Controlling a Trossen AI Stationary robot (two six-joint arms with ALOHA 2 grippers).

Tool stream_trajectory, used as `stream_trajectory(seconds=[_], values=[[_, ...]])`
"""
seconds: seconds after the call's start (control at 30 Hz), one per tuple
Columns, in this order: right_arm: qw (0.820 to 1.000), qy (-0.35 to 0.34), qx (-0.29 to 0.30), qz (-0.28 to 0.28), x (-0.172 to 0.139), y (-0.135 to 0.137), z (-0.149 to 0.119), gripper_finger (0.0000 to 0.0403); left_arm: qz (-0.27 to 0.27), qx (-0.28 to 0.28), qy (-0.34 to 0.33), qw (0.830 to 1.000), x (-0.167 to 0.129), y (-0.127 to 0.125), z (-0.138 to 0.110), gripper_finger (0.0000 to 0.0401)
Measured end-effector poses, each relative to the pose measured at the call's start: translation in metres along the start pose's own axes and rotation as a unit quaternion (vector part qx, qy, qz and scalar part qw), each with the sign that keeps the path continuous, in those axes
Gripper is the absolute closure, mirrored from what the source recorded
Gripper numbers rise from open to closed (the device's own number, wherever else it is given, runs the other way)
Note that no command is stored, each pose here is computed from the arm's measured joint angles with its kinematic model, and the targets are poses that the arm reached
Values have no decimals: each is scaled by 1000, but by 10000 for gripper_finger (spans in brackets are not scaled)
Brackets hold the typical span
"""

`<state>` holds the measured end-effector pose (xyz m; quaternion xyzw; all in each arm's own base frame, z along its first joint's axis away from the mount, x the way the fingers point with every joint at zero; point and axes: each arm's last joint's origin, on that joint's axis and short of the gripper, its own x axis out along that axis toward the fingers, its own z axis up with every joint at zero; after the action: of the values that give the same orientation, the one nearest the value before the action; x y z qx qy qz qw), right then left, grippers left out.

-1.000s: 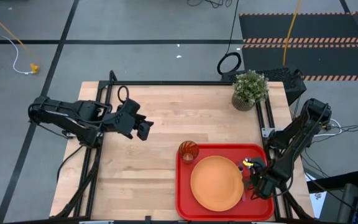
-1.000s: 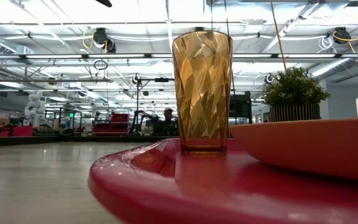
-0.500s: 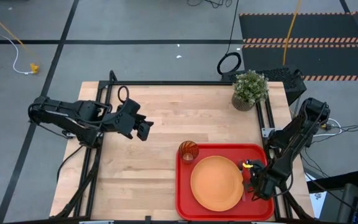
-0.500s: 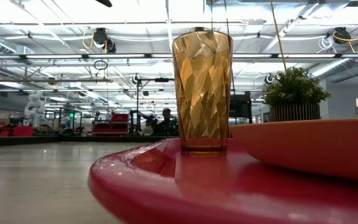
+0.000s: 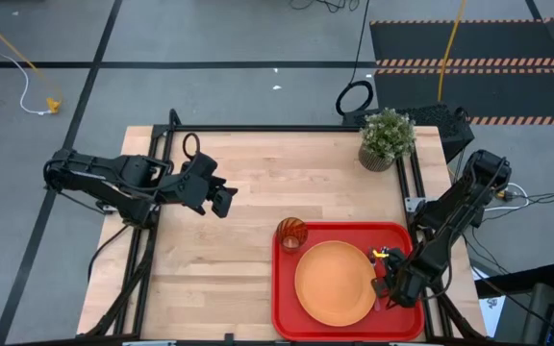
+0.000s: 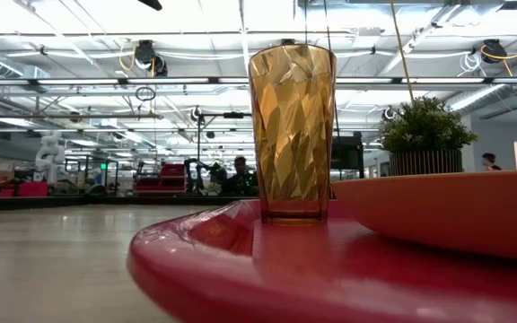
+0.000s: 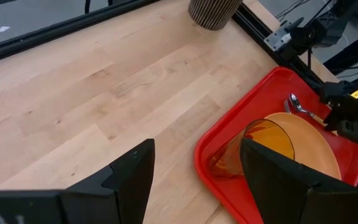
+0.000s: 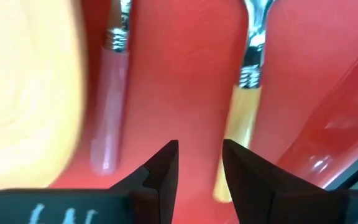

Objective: Pick and place plate/cup/fork/spoon on tray
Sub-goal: Put the yellow spoon on the red tray to the right of the red fork

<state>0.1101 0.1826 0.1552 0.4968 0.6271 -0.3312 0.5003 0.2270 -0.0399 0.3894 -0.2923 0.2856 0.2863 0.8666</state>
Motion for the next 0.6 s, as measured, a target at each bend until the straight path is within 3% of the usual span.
stream_trajectory(seconds=[0.27,0.6], values=[[1000,14,19,18,-21,-5,5,287,0,0,0,1000,0,0,0,164],[1000,1,-17,-20,-10,-13,-3,287,0,2,0,1000,0,0,0,164]])
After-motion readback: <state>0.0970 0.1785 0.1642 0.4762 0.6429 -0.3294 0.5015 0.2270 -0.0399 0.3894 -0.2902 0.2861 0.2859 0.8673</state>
